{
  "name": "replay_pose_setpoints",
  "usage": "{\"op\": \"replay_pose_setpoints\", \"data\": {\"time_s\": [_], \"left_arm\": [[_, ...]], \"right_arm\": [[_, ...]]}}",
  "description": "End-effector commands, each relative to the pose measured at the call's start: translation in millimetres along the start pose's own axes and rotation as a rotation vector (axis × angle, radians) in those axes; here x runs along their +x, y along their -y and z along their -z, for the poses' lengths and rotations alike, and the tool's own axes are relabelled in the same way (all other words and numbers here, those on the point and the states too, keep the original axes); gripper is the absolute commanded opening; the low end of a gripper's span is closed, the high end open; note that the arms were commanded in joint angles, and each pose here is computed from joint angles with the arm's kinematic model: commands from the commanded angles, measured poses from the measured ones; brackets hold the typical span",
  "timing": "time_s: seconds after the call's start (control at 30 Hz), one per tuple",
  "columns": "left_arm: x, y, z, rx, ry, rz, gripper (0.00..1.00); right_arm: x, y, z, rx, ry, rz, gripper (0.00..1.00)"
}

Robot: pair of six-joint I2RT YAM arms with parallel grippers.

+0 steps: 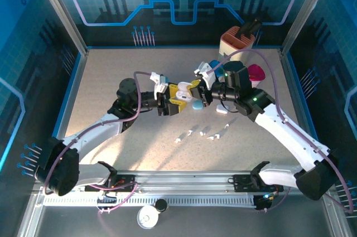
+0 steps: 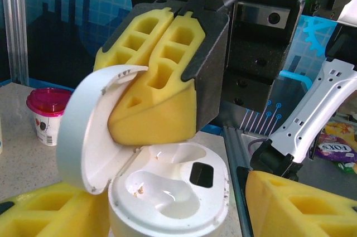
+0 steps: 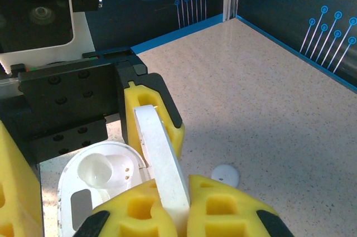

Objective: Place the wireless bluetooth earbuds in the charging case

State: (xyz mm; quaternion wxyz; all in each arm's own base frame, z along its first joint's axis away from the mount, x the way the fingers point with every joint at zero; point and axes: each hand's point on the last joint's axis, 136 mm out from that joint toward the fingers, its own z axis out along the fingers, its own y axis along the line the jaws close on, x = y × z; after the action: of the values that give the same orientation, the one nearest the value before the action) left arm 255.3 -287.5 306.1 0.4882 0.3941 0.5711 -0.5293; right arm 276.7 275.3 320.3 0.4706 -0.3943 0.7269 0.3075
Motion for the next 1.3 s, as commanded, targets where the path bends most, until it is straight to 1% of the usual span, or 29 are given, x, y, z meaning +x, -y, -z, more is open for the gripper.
{"op": "replay_pose_setpoints", "data": {"time_s": [0.0, 0.2, 0.43, 0.53, 0.7, 0.83, 0.93, 1.0, 1.1, 1.27], "left_arm": [[-10.6, 2.5, -1.8, 0.007, 0.033, -0.044, 0.62], [-7.5, 3.4, -0.7, 0.006, 0.032, -0.071, 0.65], [-5.4, 5.1, -0.6, 0.018, 0.027, -0.08, 0.63], [-2.6, 5.4, 0.1, 0.021, 0.026, -0.09, 0.66], [-2.2, 4.0, -0.1, 0.014, 0.026, -0.086, 0.67], [-3.7, 3.9, -0.4, 0.013, 0.028, -0.087, 0.63], [-5.6, 4.2, -0.7, 0.014, 0.029, -0.089, 0.57], [-6.3, 4.3, -1.0, 0.015, 0.029, -0.087, 0.57], [-6.9, 3.1, -1.2, 0.011, 0.029, -0.082, 0.49], [-7.8, 1.0, -2.7, 0.009, 0.03, -0.071, 0.46]], "right_arm": [[-11.8, -9.1, 5.7, -0.022, 0.057, 0.011, 0.0], [-17.0, -8.1, 9.6, -0.04, 0.096, -0.023, 0.0], [-15.1, -4.5, 8.0, -0.04, 0.096, -0.047, 0.0], [-17.3, -2.5, 8.7, -0.031, 0.11, -0.054, 0.0], [-17.6, -0.4, 9.8, -0.02, 0.116, -0.05, 0.0], [-17.8, -0.7, 8.6, -0.029, 0.117, -0.054, 0.0], [-18.4, -0.3, 7.2, -0.031, 0.117, -0.052, 0.0], [-18.7, -0.8, 6.5, -0.035, 0.118, -0.051, 0.0], [-18.2, -0.8, 5.8, -0.037, 0.113, -0.049, 0.0], [-16.1, -1.8, 5.9, -0.041, 0.106, -0.043, 0.0]]}}
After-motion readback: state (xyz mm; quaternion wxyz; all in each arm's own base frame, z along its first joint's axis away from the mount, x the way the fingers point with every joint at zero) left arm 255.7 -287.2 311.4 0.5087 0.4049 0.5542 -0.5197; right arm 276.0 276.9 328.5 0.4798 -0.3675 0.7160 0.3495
